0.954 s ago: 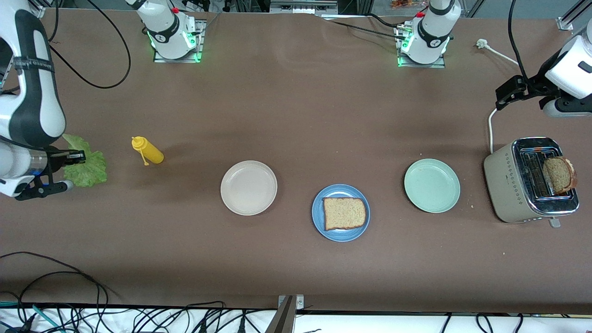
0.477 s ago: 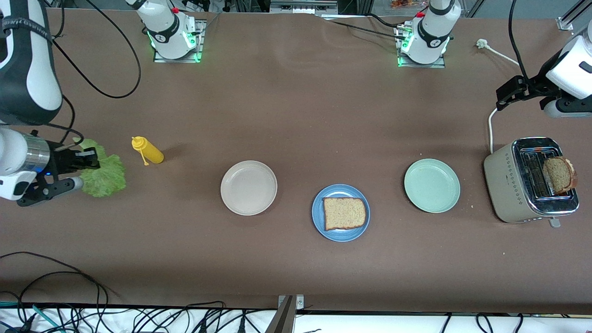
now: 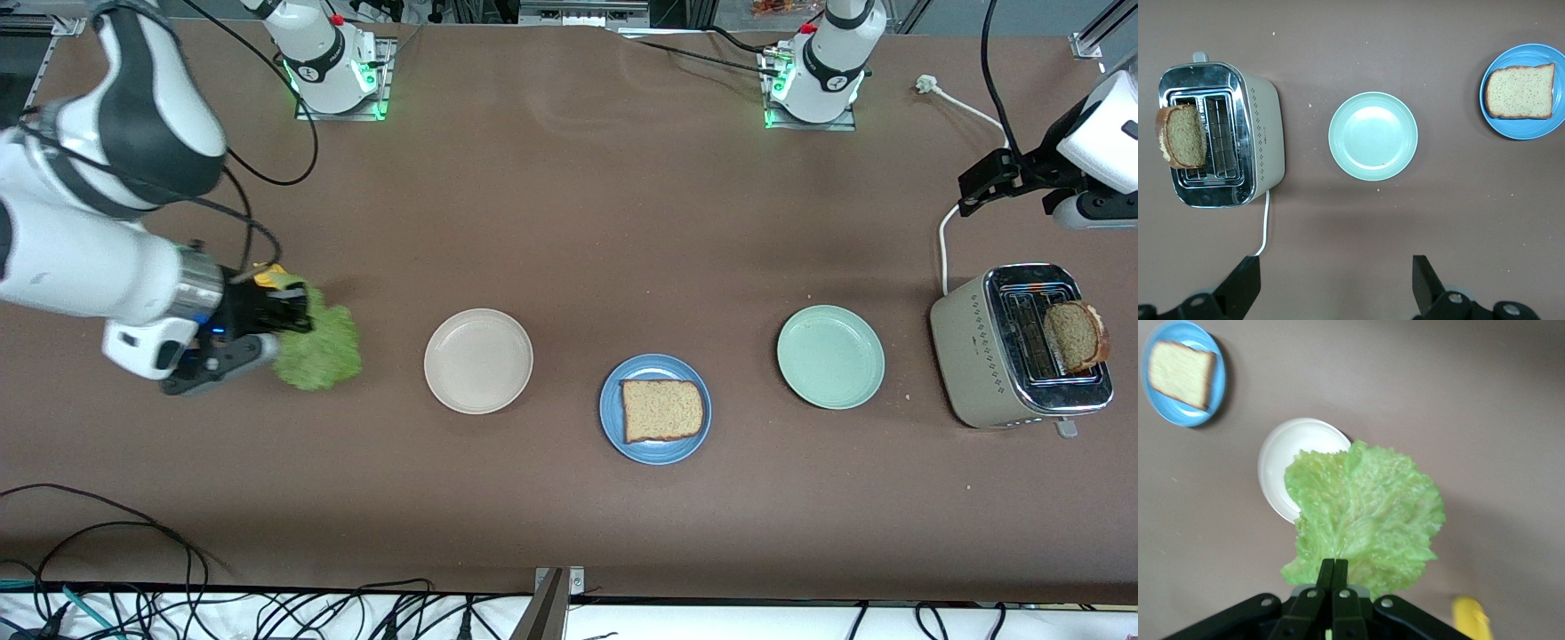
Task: Make sandwich in blue plate with both arms
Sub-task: 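Lift the lettuce leaf with the right gripper toward the blue plate, then lower the lettuce onto the bread and open the right gripper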
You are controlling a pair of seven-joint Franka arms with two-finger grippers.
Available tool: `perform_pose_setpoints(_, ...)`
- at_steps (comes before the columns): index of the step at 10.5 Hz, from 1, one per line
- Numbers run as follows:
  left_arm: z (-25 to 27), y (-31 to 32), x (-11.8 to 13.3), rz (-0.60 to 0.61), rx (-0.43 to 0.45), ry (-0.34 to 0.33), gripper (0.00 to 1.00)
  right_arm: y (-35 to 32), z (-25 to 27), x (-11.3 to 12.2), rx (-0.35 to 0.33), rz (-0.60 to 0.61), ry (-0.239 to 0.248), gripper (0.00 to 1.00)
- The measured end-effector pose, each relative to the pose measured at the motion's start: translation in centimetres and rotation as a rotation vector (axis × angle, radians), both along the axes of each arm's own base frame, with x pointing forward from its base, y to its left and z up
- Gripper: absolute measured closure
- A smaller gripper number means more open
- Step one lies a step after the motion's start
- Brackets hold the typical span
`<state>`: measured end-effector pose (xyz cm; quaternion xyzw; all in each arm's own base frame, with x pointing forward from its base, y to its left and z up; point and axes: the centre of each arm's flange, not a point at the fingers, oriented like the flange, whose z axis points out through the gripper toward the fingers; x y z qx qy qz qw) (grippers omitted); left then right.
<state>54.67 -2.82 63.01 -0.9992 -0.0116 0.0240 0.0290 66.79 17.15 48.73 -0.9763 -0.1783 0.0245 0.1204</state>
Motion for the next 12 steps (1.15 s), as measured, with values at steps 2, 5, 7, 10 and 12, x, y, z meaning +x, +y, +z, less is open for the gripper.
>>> perform_pose_setpoints(2, -0.1, 0.1, 0.1, 0.003, 0.000, 0.001, 0.00, 8.0, -1.6, 0.1, 0.077, -0.021, -0.077, 0.99)
perform_pose_setpoints(5, -0.2, 0.4, 0.2, 0.009, 0.001, 0.002, 0.00, 20.0, -5.6, -1.0, 0.221, -0.032, -0.229, 0.99)
perform_pose_setpoints(7, -0.4, 1.6, 0.4, 0.030, 0.002, 0.007, 0.00, 25.6, -10.6, -1.8, 0.296, -0.015, -0.327, 0.99)
perform_pose_setpoints(10, -0.7, 1.9, 0.6, 0.036, 0.003, 0.012, 0.00, 31.1, -18.1, -3.6, 0.373, -0.004, -0.478, 0.99)
perform_pose_setpoints(12, -0.7, 1.9, 0.6, 0.035, 0.003, 0.012, 0.00, 33.7, -20.2, -4.3, 0.361, 0.027, -0.528, 0.99)
